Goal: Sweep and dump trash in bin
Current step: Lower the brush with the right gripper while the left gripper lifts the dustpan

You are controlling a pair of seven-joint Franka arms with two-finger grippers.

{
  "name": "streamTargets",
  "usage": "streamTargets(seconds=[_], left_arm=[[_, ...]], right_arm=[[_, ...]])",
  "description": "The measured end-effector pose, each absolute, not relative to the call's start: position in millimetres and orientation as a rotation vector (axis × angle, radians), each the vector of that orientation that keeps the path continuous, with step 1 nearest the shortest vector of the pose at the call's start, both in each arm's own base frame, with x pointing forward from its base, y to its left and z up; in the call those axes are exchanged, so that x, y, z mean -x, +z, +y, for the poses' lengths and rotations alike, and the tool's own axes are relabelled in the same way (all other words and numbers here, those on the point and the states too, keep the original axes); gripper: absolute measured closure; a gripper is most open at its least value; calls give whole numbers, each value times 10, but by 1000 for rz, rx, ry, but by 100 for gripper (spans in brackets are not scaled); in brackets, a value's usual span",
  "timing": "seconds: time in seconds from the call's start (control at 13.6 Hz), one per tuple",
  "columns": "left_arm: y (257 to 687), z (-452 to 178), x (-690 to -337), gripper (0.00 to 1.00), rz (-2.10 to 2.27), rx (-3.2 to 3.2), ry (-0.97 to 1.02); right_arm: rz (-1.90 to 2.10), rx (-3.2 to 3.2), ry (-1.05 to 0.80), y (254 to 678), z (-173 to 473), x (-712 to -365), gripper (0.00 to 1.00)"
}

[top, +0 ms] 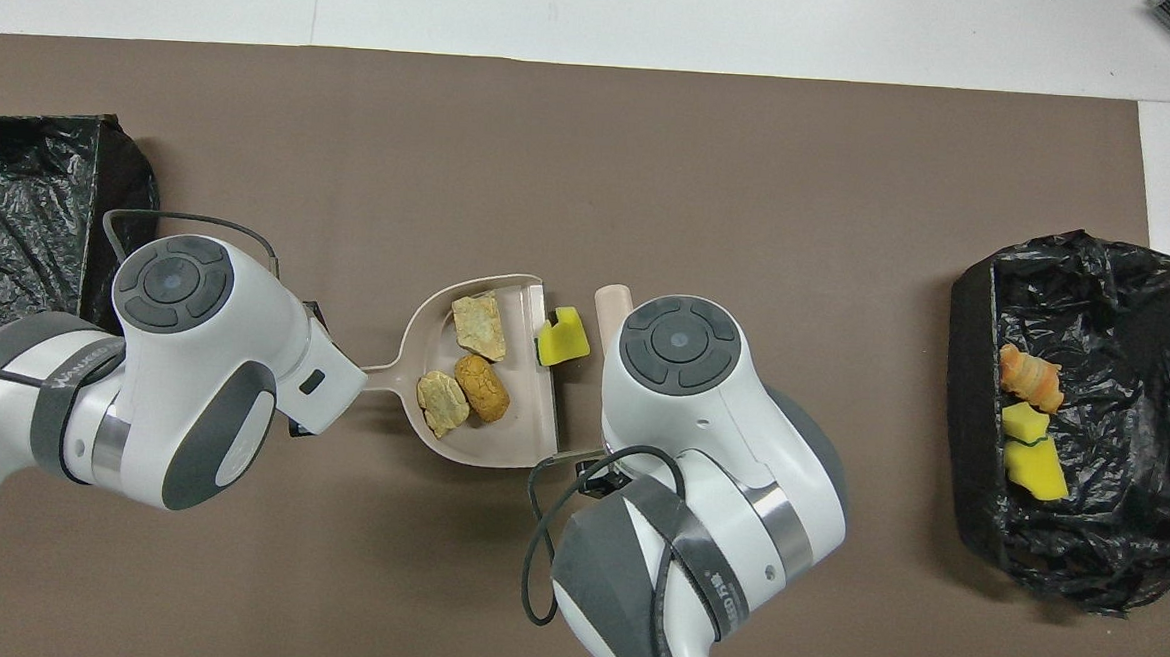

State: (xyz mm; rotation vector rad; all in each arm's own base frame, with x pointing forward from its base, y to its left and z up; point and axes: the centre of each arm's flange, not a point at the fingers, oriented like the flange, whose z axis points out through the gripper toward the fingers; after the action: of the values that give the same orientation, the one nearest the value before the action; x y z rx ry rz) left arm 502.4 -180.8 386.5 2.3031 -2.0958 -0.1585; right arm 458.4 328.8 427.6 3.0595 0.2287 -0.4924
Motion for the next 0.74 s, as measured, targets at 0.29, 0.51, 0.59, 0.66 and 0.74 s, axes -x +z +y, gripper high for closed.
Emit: streamTargets(seconds=[0.29, 0.51, 0.59, 0.66, 0.74], left_arm=[[3824, -1811, -4993, 68, -2094, -2297, -172], [3770, -1801, -4968, 68, -2093, -2293, -190], [3756, -1798, -4961, 68, -2092, -2292, -194], [3748, -1797, -4956, 68, -2092, -2291, -197], [3739, -1795, -4951, 68, -2091, -2291, -200]], right_arm=[[207, -3093, -513, 4189, 3179, -4622, 74], [175, -3131, -525, 3854, 3009, -4718, 74], [167, -3139, -529, 3721, 3021, -4738, 74], [176, -3149, -524, 3611, 3094, -4732, 74], [200, -3156, -513, 3503, 3213, -4694, 74]])
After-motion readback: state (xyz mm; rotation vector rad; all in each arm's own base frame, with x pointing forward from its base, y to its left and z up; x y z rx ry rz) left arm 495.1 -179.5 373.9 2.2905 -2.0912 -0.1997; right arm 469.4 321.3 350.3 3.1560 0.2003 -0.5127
